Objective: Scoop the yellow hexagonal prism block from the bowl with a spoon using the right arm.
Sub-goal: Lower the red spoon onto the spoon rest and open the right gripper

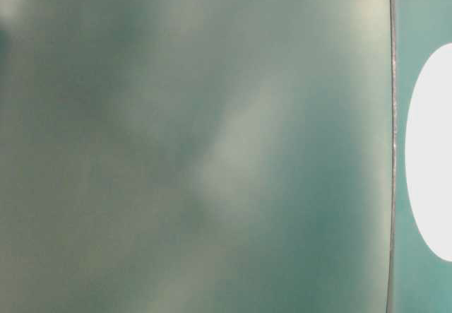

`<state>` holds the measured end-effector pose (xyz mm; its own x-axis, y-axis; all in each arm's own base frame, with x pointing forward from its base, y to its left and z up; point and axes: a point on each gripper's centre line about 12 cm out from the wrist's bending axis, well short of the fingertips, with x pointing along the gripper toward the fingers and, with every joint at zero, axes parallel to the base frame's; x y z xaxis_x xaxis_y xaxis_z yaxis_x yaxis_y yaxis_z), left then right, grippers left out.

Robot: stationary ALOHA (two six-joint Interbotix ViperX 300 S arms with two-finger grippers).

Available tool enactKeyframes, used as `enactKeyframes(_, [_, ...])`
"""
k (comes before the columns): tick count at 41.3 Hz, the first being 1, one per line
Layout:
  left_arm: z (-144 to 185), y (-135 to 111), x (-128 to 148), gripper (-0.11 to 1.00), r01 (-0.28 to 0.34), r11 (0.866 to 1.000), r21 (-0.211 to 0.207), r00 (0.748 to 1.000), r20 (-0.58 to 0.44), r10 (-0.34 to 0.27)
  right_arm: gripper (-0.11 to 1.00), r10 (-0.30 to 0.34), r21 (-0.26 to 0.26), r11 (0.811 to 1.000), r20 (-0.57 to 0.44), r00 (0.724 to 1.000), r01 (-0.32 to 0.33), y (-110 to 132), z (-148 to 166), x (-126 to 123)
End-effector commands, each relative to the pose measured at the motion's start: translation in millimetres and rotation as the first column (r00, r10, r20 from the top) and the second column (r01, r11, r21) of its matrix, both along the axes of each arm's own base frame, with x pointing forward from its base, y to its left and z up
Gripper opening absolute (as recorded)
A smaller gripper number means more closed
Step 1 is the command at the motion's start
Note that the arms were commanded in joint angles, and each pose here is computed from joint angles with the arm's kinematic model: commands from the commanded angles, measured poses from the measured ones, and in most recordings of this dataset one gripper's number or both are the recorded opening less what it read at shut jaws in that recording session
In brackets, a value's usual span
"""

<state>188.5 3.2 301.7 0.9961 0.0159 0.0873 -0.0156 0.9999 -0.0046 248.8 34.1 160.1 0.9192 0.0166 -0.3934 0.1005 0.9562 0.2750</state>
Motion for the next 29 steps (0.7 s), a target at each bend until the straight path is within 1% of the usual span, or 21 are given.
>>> enactKeyframes(1, [9,0,3,0.0,0.001,1.0,0.002,1.0,0.018,-0.001,0.59,-0.01,-0.005,1.0,0.056,0.998,0.01,-1,6,-2])
enactKeyframes(6, [7,0,4,0.0,0.001,1.0,0.002,1.0,0.009,-0.001,0.59,-0.021,-0.017,1.0,0.096,0.995,0.023,-3,3,-9])
enactKeyframes(11, [6,0,4,0.0,0.001,1.0,0.002,1.0,0.006,-0.001,0.59,-0.053,-0.018,0.998,0.152,0.987,0.057,-6,2,-15])
enactKeyframes(15, [7,0,4,0.0,0.001,1.0,0.002,1.0,0.008,-0.001,0.59,-0.057,-0.024,0.998,0.188,0.981,0.063,-4,0,-20])
enactKeyframes(22, [7,0,4,0.0,0.001,1.0,0.002,1.0,0.009,-0.001,0.59,-0.063,-0.04,0.997,0.2,0.978,0.072,4,-13,-25])
enactKeyframes(29, [8,0,3,0.0,0.0,1.0,0.011,1.0,0.015,0.0,0.59,-0.078,-0.072,0.993,0.222,0.972,0.097,13,-25,-27])
